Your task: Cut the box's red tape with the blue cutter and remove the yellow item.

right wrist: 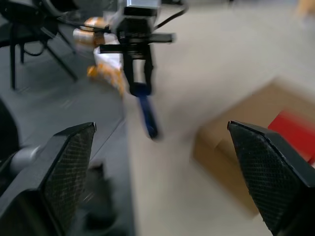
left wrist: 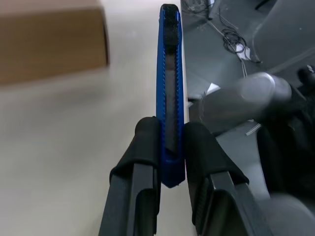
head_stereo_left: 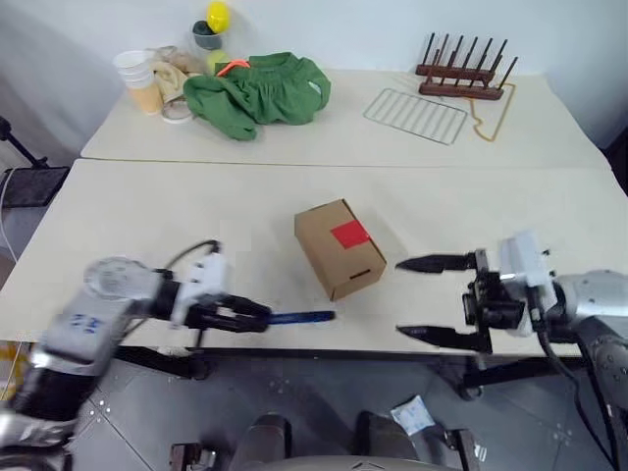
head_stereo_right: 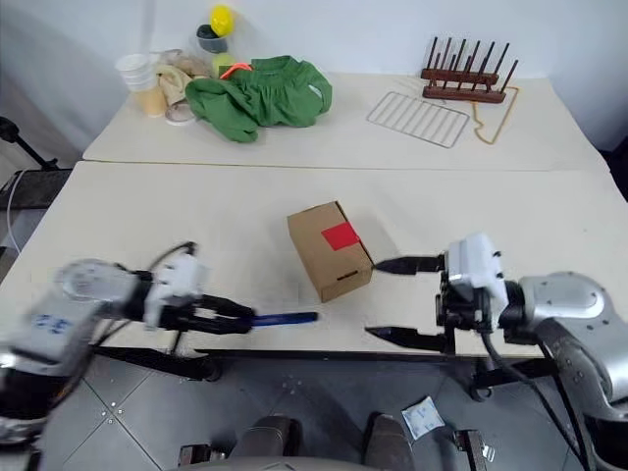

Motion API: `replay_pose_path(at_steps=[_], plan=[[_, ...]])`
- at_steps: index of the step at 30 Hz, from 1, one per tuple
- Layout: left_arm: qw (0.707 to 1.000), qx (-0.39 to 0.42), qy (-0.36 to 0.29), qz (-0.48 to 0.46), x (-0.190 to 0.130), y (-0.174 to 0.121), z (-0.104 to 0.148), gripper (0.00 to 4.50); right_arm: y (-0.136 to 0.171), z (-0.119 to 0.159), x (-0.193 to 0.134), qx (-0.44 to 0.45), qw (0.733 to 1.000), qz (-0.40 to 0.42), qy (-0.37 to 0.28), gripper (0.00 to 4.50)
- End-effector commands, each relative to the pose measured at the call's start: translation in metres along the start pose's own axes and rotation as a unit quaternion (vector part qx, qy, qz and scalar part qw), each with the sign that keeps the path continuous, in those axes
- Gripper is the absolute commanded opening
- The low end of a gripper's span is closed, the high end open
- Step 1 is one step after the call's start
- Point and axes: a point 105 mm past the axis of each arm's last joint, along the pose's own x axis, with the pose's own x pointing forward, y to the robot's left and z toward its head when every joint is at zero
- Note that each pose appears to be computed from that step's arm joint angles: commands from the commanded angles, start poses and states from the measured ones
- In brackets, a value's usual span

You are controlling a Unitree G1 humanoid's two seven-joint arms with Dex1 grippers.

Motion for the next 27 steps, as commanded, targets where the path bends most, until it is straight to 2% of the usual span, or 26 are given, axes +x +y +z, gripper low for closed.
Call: replay_pose_path(at_steps=[1, 2, 3, 5, 9, 13, 16, 21, 27], plan=[[0.999, 0.023, 0.037, 0.023, 0.019, 0.01, 0.004, 0.46, 0.003, -0.009, 0.001, 0.003, 0.998, -0.022, 0.054, 4.5], [0.999, 0.022, 0.029, 0.027, 0.025, 0.011, 0.01, 0.46, 0.005, -0.011, 0.001, 0.006, 0.998, -0.022, 0.064, 4.5], [0.999, 0.022, 0.02, 0.019, 0.032, 0.009, 0.017, 0.46, 0.006, -0.015, 0.0, 0.009, 0.997, -0.029, 0.076, 4.32], [0.998, 0.031, 0.045, 0.006, 0.041, 0.006, 0.017, 0.46, 0.01, -0.025, -0.001, 0.016, 0.994, -0.032, 0.104, 3.9], [0.998, 0.001, 0.061, 0.013, 0.053, 0.004, 0.015, 0.46, 0.009, -0.04, 0.003, 0.003, 0.989, -0.045, 0.138, 2.55], [0.992, 0.02, 0.12, 0.026, 0.058, 0.005, 0.002, 0.46, 0.003, -0.047, 0.008, -0.001, 0.987, -0.064, 0.15, 1.17], [0.992, -0.004, 0.121, 0.021, 0.063, 0.0, 0.006, 0.46, -0.004, -0.054, 0.016, -0.013, 0.985, -0.068, 0.161, 0.11], [0.991, -0.012, 0.128, 0.024, 0.067, 0.002, 0.011, 0.46, -0.009, -0.061, 0.031, -0.024, 0.985, -0.058, 0.163, 0.05], [0.99, -0.021, 0.137, 0.021, 0.065, -0.002, 0.008, 0.46, -0.009, -0.069, 0.034, -0.015, 0.984, -0.054, 0.169, 0.05]])
